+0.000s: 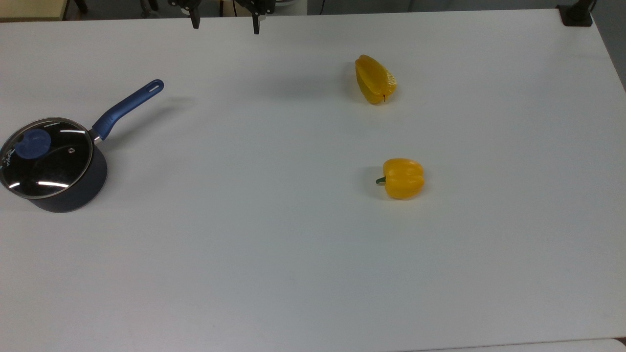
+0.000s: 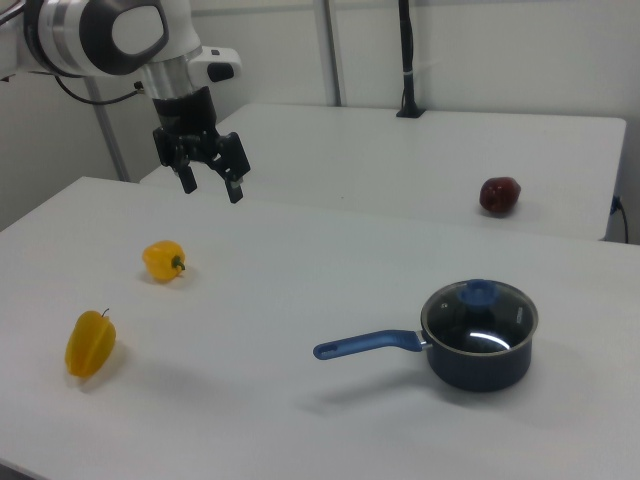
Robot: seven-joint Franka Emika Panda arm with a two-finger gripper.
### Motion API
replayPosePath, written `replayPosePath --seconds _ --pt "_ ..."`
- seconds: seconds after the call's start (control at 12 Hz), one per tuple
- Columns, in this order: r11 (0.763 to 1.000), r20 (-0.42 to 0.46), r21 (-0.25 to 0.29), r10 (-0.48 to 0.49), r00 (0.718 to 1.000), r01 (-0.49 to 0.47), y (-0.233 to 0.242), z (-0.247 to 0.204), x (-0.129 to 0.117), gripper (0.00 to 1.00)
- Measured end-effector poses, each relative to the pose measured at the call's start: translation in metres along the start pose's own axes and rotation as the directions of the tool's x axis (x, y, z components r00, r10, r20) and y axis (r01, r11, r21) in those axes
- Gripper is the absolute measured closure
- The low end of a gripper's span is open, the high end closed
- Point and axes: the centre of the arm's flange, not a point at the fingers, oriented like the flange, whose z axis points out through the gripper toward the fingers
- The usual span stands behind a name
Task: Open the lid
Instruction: 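Move the gripper over the saucepan and lower it toward the blue lid knob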
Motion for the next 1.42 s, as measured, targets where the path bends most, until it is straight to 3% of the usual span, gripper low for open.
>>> replayPosePath --seconds 0.5,0.83,1.08,1.42 --pt "1.000 0.005 -0.007 0.018 1.000 -0.018 0.011 0.003 0.000 0.00" --pt "0.994 -0.018 -0.019 0.106 0.994 -0.107 0.064 -0.002 0.000 0.00" --pt "0.971 -0.115 -0.025 0.234 0.965 -0.238 0.145 -0.004 0.002 0.00" --pt "0.931 -0.256 -0.034 0.344 0.903 -0.364 0.235 0.035 0.021 0.00"
